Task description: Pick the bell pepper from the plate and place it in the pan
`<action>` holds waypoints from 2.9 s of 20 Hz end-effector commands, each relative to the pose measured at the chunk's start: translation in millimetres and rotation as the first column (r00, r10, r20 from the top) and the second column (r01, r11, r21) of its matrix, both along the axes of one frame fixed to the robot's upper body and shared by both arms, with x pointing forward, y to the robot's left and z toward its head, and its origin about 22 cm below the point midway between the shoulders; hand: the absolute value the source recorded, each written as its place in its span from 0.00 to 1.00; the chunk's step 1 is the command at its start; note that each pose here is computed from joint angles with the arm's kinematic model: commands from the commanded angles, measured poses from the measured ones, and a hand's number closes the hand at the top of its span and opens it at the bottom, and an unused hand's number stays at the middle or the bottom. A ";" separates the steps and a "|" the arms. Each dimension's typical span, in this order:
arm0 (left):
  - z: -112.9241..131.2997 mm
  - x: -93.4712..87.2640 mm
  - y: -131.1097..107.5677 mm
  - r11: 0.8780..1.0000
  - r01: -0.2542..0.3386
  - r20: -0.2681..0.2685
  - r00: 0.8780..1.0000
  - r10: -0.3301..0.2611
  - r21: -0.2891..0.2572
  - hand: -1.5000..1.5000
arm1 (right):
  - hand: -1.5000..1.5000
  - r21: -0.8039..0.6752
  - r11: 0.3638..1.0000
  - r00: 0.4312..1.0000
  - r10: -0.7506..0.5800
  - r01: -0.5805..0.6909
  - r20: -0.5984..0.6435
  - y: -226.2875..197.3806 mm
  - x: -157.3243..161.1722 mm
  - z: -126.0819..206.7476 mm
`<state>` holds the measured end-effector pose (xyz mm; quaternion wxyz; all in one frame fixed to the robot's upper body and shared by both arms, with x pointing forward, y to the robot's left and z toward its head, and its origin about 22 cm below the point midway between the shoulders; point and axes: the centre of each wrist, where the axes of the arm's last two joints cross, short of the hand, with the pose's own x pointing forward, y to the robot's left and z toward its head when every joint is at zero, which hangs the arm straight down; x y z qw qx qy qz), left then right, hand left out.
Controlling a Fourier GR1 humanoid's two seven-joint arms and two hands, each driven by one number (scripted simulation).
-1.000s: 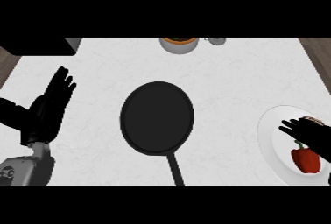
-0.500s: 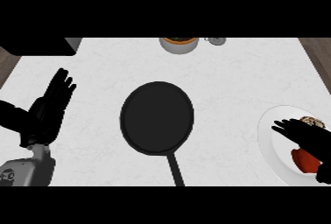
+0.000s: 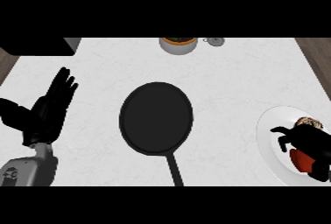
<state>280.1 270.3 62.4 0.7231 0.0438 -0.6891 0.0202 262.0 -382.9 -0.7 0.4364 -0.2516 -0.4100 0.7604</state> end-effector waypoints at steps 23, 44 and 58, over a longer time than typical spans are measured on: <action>-6.6 2.7 -2.7 1.000 0.014 -0.039 0.999 -0.014 0.003 0.50 | 1.00 0.391 0.912 0.861 -0.097 -0.123 0.499 276.1 -13.4 49.4; -2.5 5.4 -12.0 0.999 0.050 -0.022 0.999 -0.050 0.007 0.50 | 1.00 0.588 0.783 0.630 -0.565 0.204 0.533 401.4 -60.6 149.9; -5.4 2.6 -24.0 1.000 0.022 -0.006 1.000 -0.022 -0.006 0.50 | 1.00 0.658 0.738 0.693 -0.554 0.152 0.461 382.6 37.8 86.0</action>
